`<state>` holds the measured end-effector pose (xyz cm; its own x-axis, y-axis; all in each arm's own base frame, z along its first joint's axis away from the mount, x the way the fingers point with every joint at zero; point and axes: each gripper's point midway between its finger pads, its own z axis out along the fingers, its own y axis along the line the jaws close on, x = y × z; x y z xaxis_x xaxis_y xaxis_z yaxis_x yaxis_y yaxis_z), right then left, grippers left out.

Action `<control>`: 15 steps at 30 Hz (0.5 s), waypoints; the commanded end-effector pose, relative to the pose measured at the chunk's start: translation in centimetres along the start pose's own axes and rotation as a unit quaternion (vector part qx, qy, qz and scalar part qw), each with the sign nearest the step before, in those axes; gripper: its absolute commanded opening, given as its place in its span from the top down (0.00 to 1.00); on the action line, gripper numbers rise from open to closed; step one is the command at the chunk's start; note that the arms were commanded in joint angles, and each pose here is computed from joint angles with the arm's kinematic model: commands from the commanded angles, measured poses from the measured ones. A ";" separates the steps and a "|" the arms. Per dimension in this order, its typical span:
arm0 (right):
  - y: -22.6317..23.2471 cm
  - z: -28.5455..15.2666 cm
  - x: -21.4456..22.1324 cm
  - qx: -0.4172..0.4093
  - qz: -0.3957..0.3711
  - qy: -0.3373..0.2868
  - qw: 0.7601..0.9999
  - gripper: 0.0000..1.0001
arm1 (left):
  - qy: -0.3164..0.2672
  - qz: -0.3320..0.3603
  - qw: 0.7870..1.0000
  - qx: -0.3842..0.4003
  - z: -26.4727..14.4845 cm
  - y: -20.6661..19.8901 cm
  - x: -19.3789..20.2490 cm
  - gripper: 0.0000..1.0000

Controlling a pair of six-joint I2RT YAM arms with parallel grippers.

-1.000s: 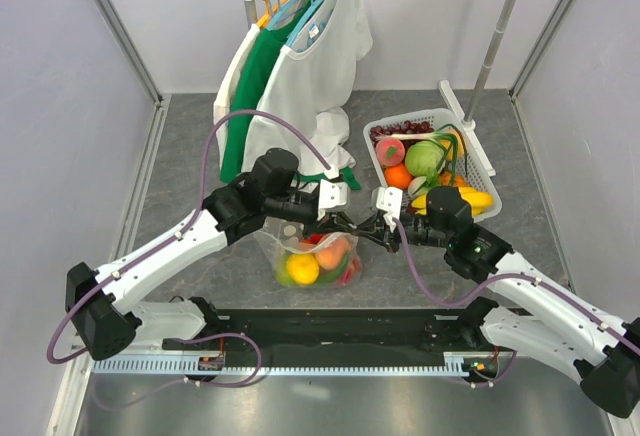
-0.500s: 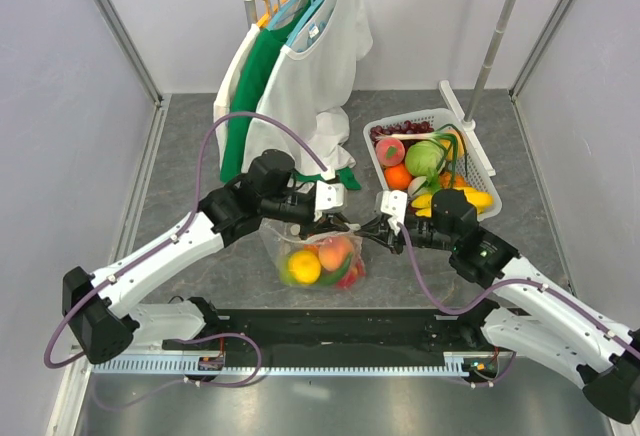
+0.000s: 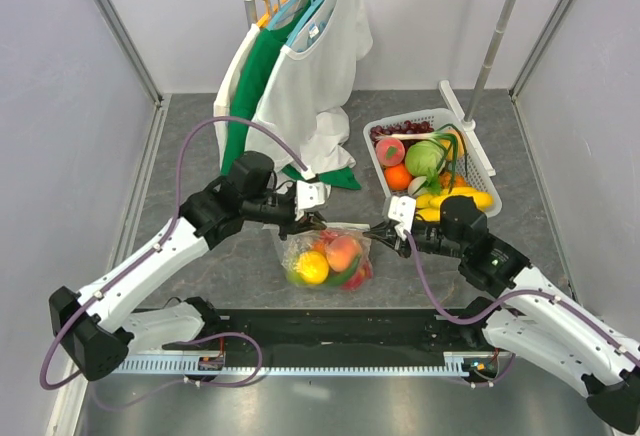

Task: Place the food in the zip-top bag and seal the zipper
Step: Zip the zipper food storage bag at the center of the board.

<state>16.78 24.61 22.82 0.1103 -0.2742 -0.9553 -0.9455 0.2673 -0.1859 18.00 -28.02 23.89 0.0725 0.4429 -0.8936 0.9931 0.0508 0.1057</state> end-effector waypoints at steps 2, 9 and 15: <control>-1.1 -1.2 -0.9 0.040 -0.017 -0.008 0.999 1.00 | 0.043 -0.003 0.998 -0.045 -3.0 0.1 2.8 0.98; -1.2 -2.0 -0.6 0.053 -0.018 0.005 0.998 1.00 | 0.081 -0.019 0.991 -0.103 -6.9 0.0 5.5 0.98; -1.5 -2.7 -0.4 0.068 -0.026 0.016 0.997 1.00 | 0.100 -0.004 0.985 -0.140 -9.3 -0.6 6.7 0.98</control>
<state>16.70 22.93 23.13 0.1177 -0.2981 -0.9473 -0.9203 0.3257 -0.2169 17.32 -19.69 23.47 0.0294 0.5188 -0.8544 0.9504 0.2504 0.1847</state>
